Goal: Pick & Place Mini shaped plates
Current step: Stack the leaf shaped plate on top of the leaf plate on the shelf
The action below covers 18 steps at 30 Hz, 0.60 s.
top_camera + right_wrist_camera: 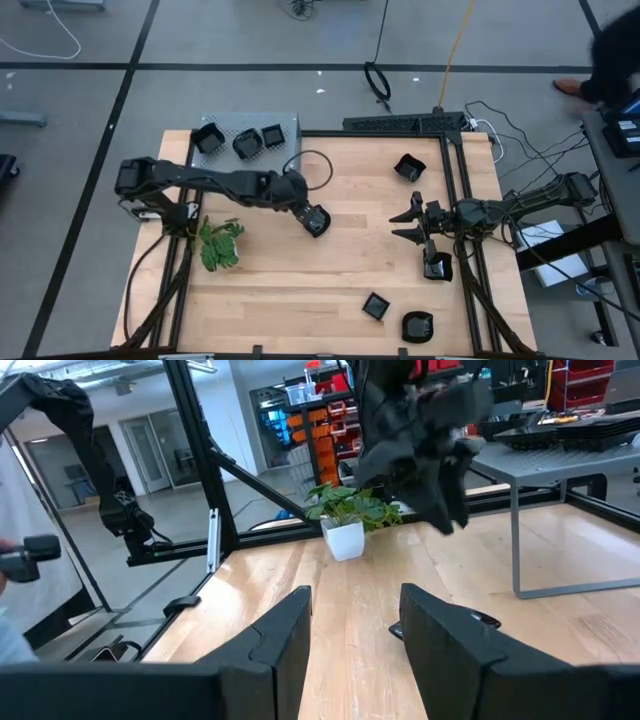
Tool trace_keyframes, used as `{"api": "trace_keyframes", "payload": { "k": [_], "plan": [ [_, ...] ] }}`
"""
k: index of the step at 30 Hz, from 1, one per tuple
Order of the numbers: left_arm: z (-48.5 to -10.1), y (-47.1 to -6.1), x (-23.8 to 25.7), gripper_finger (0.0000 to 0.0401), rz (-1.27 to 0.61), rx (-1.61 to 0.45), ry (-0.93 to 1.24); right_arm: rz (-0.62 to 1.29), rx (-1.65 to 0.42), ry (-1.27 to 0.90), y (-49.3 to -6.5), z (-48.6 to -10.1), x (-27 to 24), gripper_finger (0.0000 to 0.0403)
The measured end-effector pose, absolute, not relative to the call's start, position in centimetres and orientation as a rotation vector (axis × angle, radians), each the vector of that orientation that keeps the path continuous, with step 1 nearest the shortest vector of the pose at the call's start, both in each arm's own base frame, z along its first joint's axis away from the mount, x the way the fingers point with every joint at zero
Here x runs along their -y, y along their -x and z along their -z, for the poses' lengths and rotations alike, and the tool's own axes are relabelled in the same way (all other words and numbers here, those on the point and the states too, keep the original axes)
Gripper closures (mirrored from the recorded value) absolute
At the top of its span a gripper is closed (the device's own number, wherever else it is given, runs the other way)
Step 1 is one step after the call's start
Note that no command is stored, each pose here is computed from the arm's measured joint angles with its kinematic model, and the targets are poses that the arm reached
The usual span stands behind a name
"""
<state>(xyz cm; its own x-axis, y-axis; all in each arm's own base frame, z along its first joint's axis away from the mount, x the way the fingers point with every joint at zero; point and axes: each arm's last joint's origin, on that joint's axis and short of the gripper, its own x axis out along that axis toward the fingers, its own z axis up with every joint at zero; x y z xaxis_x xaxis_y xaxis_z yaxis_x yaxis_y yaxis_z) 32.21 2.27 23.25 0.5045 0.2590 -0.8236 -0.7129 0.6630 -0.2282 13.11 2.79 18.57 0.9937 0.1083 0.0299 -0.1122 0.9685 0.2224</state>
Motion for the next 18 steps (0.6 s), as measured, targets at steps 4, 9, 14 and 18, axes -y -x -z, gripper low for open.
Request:
{"api": "trace_keyframes", "payload": {
  "k": [4, 9, 14, 18],
  "plan": [
    [-21.6, -32.5, -1.4, 0.0212, -0.727, -0.892, 0.724, -0.111, 0.018, -0.226, -13.1, -18.6, -2.8, 0.0261],
    [-19.7, -33.2, -0.6, 0.0212, -0.813, -0.894, 0.793, -0.111, 0.018, -0.226, -13.1, -18.6, -2.8, 0.0261],
    [-17.6, -33.9, 0.6, 0.0212, -0.853, -0.924, 0.805, -0.111, 0.018, -0.226, -13.1, -18.6, -2.8, 0.0261],
    [-15.9, -34.6, 1.2, 0.0212, -0.864, -0.924, 0.818, -0.111, 0.018, -0.226, -13.1, -18.6, -2.8, 0.0261]
  ]
}}
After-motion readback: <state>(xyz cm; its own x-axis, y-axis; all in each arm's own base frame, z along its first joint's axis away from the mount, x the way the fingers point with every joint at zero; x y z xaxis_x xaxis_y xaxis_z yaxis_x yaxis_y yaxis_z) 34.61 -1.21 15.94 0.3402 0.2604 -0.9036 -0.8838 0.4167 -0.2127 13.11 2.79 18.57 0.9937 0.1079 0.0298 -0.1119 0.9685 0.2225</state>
